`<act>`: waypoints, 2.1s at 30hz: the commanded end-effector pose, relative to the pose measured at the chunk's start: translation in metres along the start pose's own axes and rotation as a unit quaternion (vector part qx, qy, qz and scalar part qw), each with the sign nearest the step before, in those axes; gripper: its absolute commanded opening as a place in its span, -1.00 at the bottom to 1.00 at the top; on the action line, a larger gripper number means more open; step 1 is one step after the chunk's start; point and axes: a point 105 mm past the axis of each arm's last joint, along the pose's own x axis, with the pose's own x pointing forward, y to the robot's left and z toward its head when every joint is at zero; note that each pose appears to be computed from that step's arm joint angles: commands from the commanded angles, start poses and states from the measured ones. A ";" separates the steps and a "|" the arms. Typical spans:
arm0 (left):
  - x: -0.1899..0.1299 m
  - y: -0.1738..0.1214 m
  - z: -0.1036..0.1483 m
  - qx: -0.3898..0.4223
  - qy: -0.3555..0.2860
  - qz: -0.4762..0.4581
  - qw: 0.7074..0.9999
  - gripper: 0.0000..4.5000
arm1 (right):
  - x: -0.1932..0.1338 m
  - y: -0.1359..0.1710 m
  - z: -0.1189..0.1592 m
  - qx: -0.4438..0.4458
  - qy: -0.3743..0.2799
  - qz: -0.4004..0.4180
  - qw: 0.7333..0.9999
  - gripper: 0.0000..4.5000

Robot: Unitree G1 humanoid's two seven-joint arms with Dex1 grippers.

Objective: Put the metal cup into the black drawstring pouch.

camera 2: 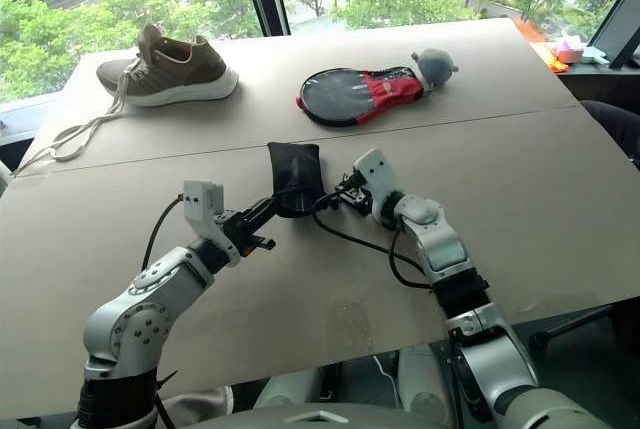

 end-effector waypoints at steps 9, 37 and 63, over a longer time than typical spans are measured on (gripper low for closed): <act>-0.004 -0.002 0.007 0.016 -0.013 -0.004 1.000 -1.00 | 0.007 0.009 -0.011 -0.007 0.036 0.027 0.999 -0.39; 0.000 -0.004 0.000 0.018 -0.008 -0.009 1.000 -1.00 | -0.048 -0.032 0.004 0.086 0.016 -0.031 0.996 -0.44; 0.000 -0.006 -0.003 0.018 -0.010 -0.010 1.000 -1.00 | -0.021 -0.034 0.008 0.063 0.040 -0.090 0.993 0.34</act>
